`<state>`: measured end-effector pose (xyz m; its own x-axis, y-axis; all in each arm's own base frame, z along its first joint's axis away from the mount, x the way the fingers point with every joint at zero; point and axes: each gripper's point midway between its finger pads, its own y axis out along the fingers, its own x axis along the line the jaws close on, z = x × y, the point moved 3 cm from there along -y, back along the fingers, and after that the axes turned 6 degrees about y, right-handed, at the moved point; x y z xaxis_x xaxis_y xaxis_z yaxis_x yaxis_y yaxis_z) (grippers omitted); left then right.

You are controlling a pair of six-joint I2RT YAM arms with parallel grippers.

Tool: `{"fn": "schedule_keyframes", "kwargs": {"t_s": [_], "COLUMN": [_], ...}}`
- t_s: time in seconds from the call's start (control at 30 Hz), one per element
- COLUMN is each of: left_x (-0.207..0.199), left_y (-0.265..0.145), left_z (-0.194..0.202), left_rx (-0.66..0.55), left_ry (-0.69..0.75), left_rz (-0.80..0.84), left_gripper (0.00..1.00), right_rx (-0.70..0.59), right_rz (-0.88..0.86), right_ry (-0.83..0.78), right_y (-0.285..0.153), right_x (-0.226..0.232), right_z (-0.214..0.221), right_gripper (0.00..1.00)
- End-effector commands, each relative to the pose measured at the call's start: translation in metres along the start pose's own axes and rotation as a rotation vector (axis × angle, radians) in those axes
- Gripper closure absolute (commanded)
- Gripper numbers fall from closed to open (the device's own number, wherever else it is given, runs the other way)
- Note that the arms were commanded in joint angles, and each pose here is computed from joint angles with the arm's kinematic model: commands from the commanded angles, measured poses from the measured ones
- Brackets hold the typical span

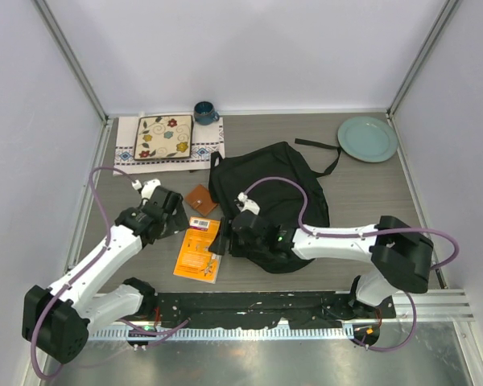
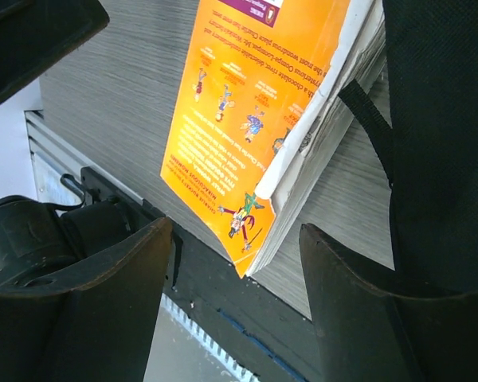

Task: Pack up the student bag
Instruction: Pick up the book from the center of the board.

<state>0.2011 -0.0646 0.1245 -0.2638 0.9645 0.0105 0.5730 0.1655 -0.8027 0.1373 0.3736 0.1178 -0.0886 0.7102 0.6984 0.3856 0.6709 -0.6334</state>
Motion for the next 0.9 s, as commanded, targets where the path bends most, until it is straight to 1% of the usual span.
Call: {"fn": "schedule_keyframes", "kwargs": {"t_s": [0.0,0.03,0.07,0.2,0.3,0.33,0.43,0.47,0.5,0.53,0.57,0.63,0.67,0.73,0.77,0.83,0.87], "left_x": [-0.021,-0.027,-0.030,-0.037,-0.041,-0.043,-0.045,-0.044,-0.048,-0.050,-0.049,-0.053,-0.055,-0.056,-0.055,-0.054,-0.054], "left_y": [0.009,0.011,0.014,0.025,0.030,0.030,0.033,0.034,0.032,0.032,0.032,0.030,0.028,0.024,0.024,0.021,0.020], "left_z": [0.006,0.009,0.014,0.035,0.048,0.052,0.061,0.070,0.068,0.069,0.076,0.073,0.078,0.076,0.078,0.076,0.076], "left_rx": [0.007,0.019,0.035,0.092,0.121,0.134,0.139,0.158,0.144,0.143,0.161,0.138,0.157,0.144,0.144,0.131,0.129], "left_ry": [-0.058,-0.068,-0.082,-0.103,-0.128,-0.136,-0.168,-0.173,-0.199,-0.212,-0.220,-0.259,-0.265,-0.282,-0.285,-0.292,-0.294], "left_rz": [0.126,0.164,0.177,0.229,0.268,0.285,0.325,0.339,0.368,0.386,0.400,0.432,0.461,0.483,0.483,0.495,0.497], "left_gripper": [0.00,0.00,0.00,0.00,0.00,0.00,0.00,0.01,0.00,0.01,0.00,0.02,0.03,0.06,0.08,0.11,0.13], "right_rx": [0.008,0.008,-0.014,-0.026,-0.021,-0.022,0.038,0.052,0.068,0.068,0.100,0.106,0.103,0.090,0.077,0.056,0.045], "right_rz": [-0.017,0.007,0.030,0.085,0.029,-0.022,-0.050,-0.069,-0.109,-0.111,-0.130,-0.165,-0.173,-0.196,-0.214,-0.223,-0.231], "right_ry": [0.012,0.010,0.012,0.035,0.065,0.074,0.083,0.085,0.094,0.100,0.108,0.119,0.120,0.115,0.111,0.101,0.102], "right_y": [0.015,0.018,0.021,0.030,0.031,0.034,0.045,0.048,0.049,0.054,0.054,0.055,0.054,0.051,0.047,0.045,0.042], "right_x": [0.003,0.000,-0.004,-0.022,-0.023,-0.016,-0.017,-0.012,-0.004,-0.006,-0.003,0.004,0.007,0.013,0.019,0.023,0.026], "right_z": [0.008,0.009,0.009,0.015,0.020,0.020,0.032,0.034,0.036,0.037,0.042,0.042,0.040,0.037,0.033,0.029,0.026], "right_gripper": [0.29,0.29,0.29,0.29,0.29,0.29,0.29,0.29,0.30,0.30,0.30,0.32,0.34,0.37,0.40,0.42,0.44]}}
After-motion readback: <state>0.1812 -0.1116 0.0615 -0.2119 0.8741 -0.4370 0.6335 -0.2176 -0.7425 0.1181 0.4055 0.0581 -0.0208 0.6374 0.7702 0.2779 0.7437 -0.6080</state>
